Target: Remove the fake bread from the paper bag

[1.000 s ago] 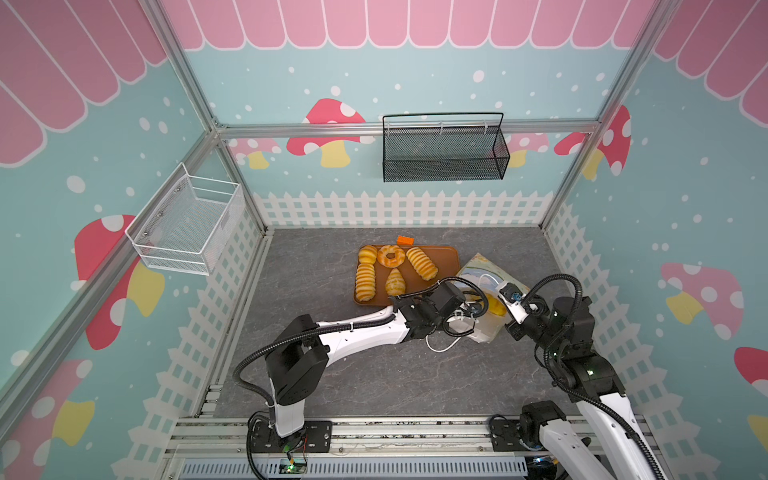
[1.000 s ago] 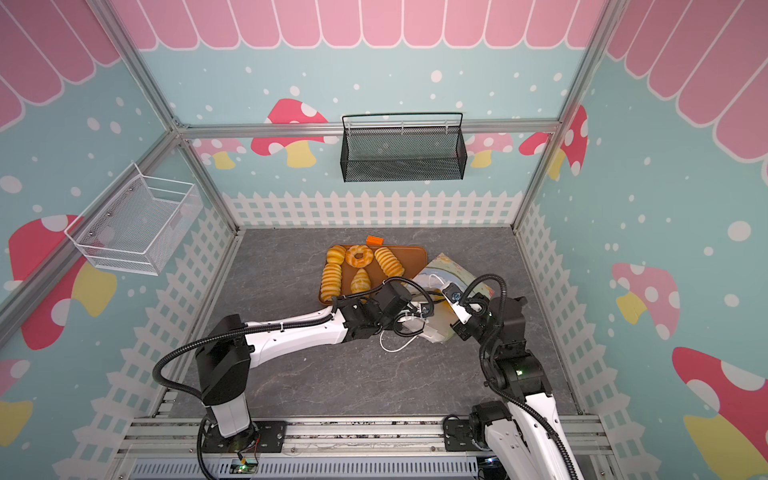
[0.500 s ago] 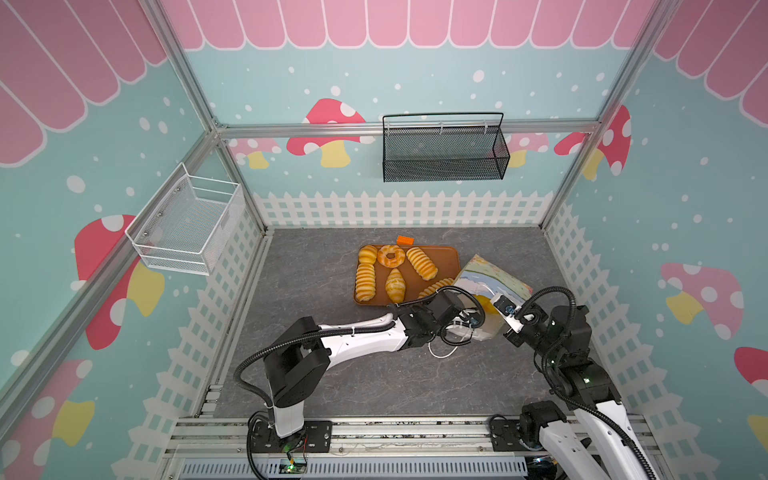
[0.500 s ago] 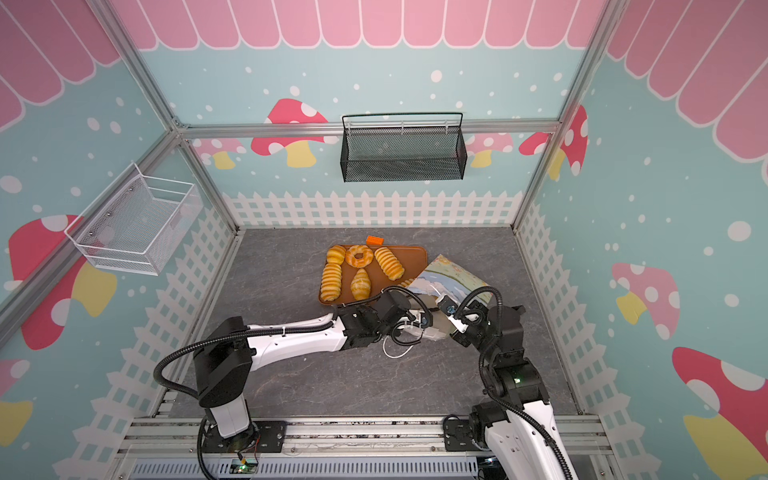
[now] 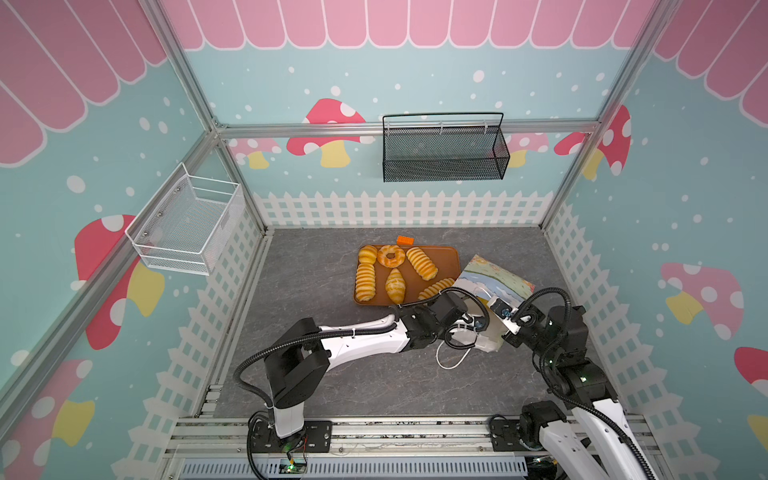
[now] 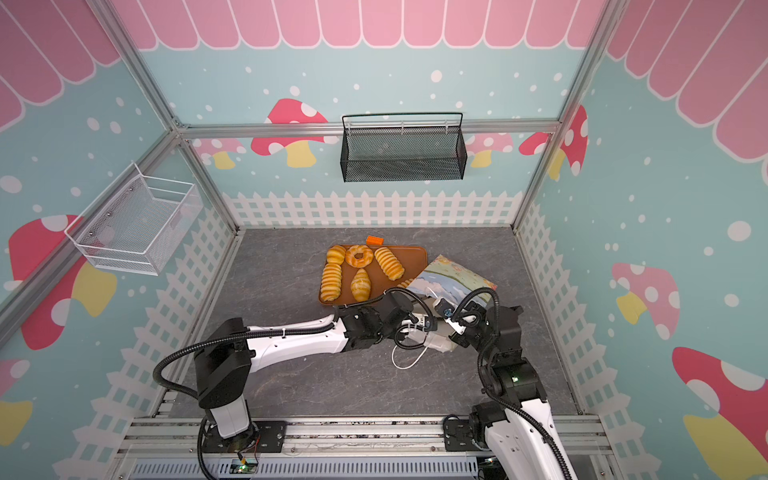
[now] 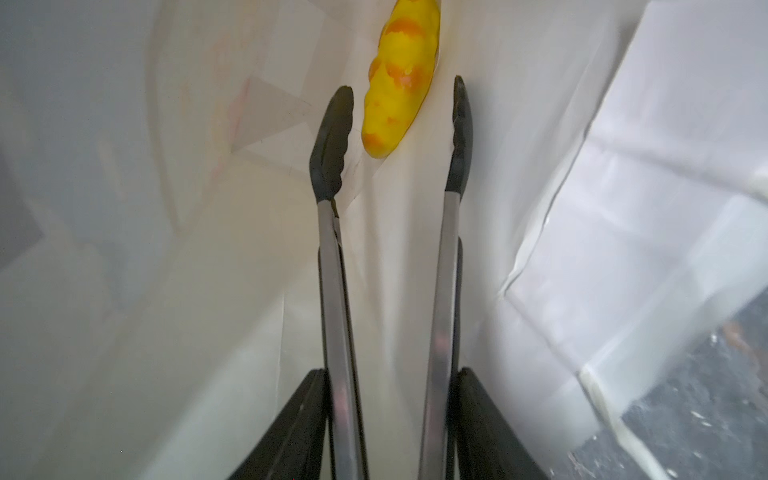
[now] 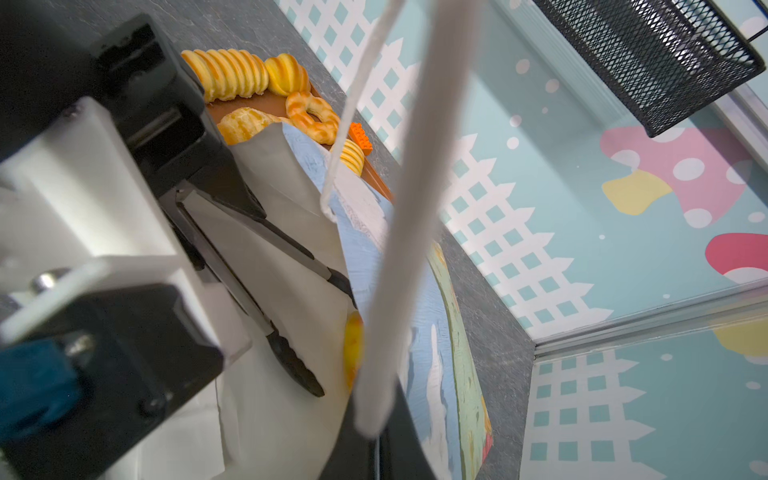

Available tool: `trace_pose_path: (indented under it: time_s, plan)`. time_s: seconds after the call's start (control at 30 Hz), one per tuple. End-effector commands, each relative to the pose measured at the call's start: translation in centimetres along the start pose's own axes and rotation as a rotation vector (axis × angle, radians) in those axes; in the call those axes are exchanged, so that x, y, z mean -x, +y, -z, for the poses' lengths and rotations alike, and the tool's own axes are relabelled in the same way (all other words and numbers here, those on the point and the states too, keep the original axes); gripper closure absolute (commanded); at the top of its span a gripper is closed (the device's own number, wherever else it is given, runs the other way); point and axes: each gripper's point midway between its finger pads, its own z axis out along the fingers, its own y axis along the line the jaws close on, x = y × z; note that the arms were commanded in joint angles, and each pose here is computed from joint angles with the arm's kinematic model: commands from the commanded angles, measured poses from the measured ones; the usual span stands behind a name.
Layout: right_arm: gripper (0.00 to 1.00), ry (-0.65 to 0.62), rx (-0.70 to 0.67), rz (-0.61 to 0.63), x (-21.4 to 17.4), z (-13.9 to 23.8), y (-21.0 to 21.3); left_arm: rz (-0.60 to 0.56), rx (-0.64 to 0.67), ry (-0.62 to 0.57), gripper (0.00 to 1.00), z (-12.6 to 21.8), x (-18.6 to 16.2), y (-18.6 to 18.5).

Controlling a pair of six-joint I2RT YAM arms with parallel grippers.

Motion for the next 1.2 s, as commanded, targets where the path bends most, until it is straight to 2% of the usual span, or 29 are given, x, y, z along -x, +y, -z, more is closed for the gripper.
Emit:
trace_pose_path:
  time_s: [0.0,0.17,0.33,0.67,0.9,1.0,1.17]
  plan:
    - [1.0,-0.059,-0.004,0.043,1.0,-0.1,0.0,0.076,-0.048,-0.051,0.52,0.0,1.6,0.3]
    - [1.0,-0.079,0.002,0.019,1.9,0.1,-0.4,0.215,-0.027,-0.043,0.52,-1.1,2.2,1.7]
    - [1.0,-0.08,-0.004,0.025,1.8,0.2,-0.3,0.337,-0.061,-0.025,0.52,-1.8,2.0,2.4]
    - [1.0,-0.101,0.006,0.022,2.3,0.4,-0.3,0.369,-0.201,0.076,0.51,-3.0,0.3,0.7]
    - [1.0,-0.104,0.016,0.03,2.2,0.3,0.0,0.374,-0.255,0.086,0.51,-3.9,0.6,0.1]
    - [1.0,-0.093,0.015,0.029,2.0,0.2,0.0,0.378,-0.28,0.077,0.53,-3.8,0.9,-0.1]
    - [1.0,-0.072,-0.003,0.026,1.4,0.1,-0.1,0.406,-0.302,0.038,0.64,-2.3,1.5,0.1]
